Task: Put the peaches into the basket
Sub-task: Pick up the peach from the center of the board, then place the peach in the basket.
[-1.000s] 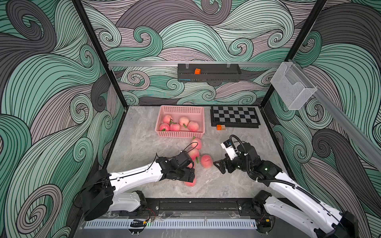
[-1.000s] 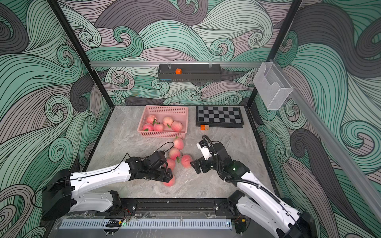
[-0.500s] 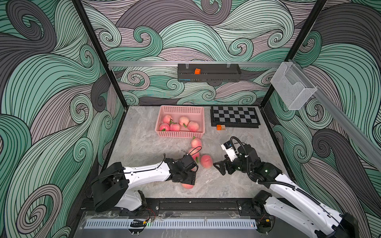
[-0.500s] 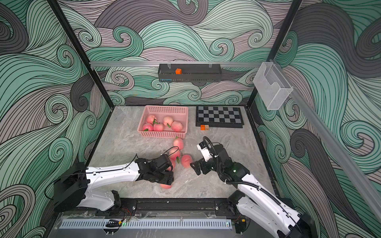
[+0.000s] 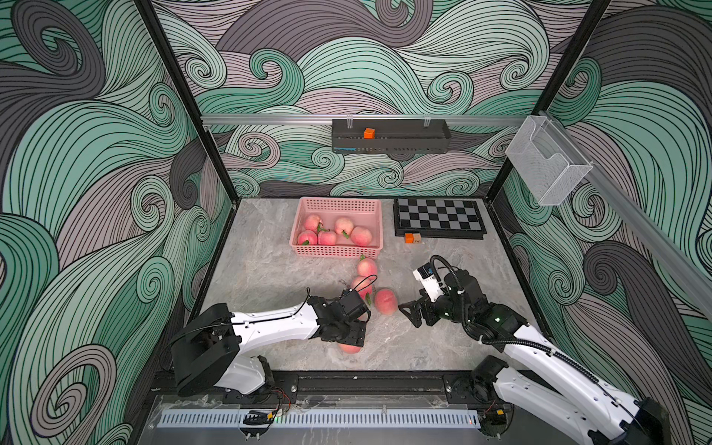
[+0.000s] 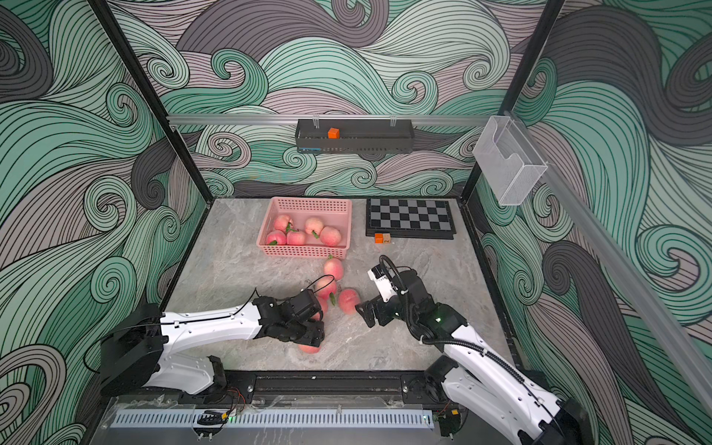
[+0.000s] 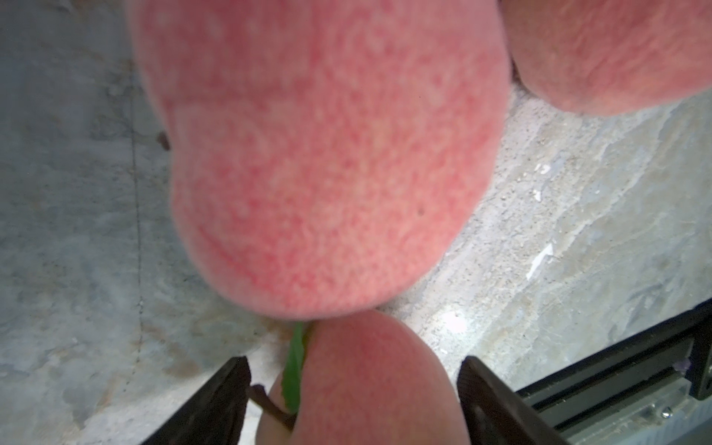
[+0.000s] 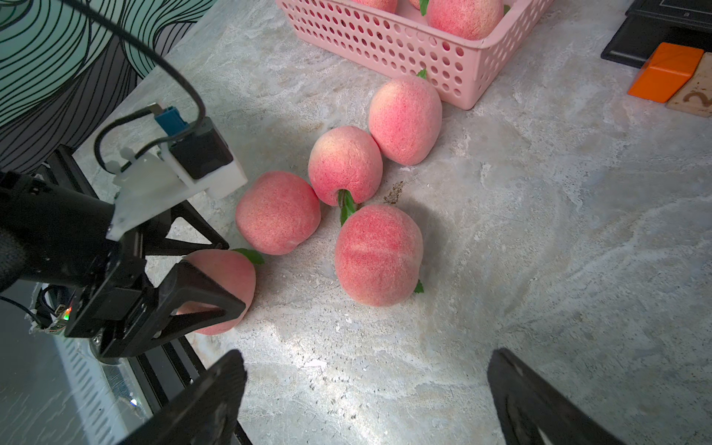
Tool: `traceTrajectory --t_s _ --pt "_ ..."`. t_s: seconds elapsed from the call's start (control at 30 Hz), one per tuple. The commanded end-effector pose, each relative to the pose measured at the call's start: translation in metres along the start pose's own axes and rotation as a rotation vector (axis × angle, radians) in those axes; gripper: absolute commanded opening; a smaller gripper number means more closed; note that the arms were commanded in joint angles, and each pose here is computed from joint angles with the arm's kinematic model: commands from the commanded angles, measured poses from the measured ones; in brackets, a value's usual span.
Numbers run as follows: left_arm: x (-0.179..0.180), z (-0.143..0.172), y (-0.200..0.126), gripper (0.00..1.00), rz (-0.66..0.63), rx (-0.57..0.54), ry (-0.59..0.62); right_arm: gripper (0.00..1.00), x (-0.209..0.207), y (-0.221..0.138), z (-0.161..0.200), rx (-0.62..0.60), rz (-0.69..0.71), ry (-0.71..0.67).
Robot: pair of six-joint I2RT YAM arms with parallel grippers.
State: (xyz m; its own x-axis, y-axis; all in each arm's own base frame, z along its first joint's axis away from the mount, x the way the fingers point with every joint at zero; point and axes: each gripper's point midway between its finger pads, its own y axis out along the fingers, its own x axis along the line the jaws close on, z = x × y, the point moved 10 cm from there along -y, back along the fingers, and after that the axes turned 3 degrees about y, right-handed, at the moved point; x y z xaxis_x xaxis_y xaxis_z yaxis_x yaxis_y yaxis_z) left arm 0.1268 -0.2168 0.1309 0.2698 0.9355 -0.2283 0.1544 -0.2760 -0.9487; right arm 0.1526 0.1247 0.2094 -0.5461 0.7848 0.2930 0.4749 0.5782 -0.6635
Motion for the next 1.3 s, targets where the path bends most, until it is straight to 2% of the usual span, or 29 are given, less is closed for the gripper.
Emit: traceTrajectory --t_s 0.0,0.17,0.47,0.53,0.7,0.83,1.03,1.27 --pt "0.000 0.002 -0.003 0.85 -0.022 -0.002 0.004 0.99 0.002 0.000 -0.002 -0.016 -0.010 -0.012" --pt "0.000 0.003 -0.004 0.82 -0.028 -0.001 0.010 0.99 0.001 -0.001 -0.003 -0.023 -0.005 -0.013" --pt "0.001 0.000 -0.024 0.68 -0.040 -0.040 0.016 0.99 0.003 -0.005 -0.006 -0.039 -0.004 -0.017" --pt "-0.001 -0.003 -0.032 0.67 -0.038 -0.059 0.031 0.99 0.004 -0.007 -0.009 -0.046 -0.006 -0.022" --pt "0.000 -0.013 -0.054 0.67 -0.133 -0.107 0.073 0.99 0.006 -0.010 -0.016 -0.055 -0.015 -0.024" --pt "-0.005 -0.023 -0.070 0.67 -0.142 -0.138 0.114 0.99 0.006 -0.014 -0.021 -0.065 0.006 -0.029" --pt "-0.004 -0.061 -0.097 0.67 -0.125 -0.287 0.127 0.99 0.005 -0.016 -0.034 -0.075 0.031 -0.026" --pt "0.015 -0.128 -0.123 0.67 -0.148 -0.337 0.111 0.99 0.005 -0.013 -0.056 -0.083 0.028 -0.021"
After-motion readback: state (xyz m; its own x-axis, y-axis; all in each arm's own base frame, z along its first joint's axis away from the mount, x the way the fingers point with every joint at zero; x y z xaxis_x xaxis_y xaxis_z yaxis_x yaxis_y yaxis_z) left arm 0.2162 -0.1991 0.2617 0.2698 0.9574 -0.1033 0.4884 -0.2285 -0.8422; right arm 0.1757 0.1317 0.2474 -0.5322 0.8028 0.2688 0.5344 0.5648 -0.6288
